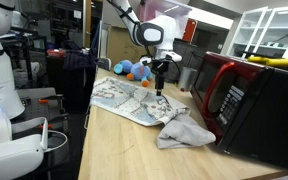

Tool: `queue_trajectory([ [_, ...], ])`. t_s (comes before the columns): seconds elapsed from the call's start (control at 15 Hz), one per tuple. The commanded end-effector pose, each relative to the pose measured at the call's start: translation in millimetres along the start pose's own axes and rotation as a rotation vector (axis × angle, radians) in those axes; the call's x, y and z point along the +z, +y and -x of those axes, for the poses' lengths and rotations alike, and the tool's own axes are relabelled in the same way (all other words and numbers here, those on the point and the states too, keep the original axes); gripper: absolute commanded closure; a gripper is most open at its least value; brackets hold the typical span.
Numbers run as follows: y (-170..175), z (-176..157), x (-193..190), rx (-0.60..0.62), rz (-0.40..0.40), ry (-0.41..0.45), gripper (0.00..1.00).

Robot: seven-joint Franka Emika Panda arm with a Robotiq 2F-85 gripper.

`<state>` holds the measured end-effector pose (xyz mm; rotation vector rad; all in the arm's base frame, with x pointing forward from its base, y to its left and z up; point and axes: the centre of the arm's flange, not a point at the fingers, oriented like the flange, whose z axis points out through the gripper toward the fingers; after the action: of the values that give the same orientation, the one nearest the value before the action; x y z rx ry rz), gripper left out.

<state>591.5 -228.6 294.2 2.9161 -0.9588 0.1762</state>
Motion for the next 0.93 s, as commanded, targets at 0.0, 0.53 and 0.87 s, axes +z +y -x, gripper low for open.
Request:
queue_trajectory([
  [0.0,-5,4,2,0.032,-0.02,0.022,0.0],
  [0.53,-47,-39,26,0.286,-0.107,0.074,0.0],
  [0.87,-61,-76,45,0.385,-0.088,0.131,0.0],
])
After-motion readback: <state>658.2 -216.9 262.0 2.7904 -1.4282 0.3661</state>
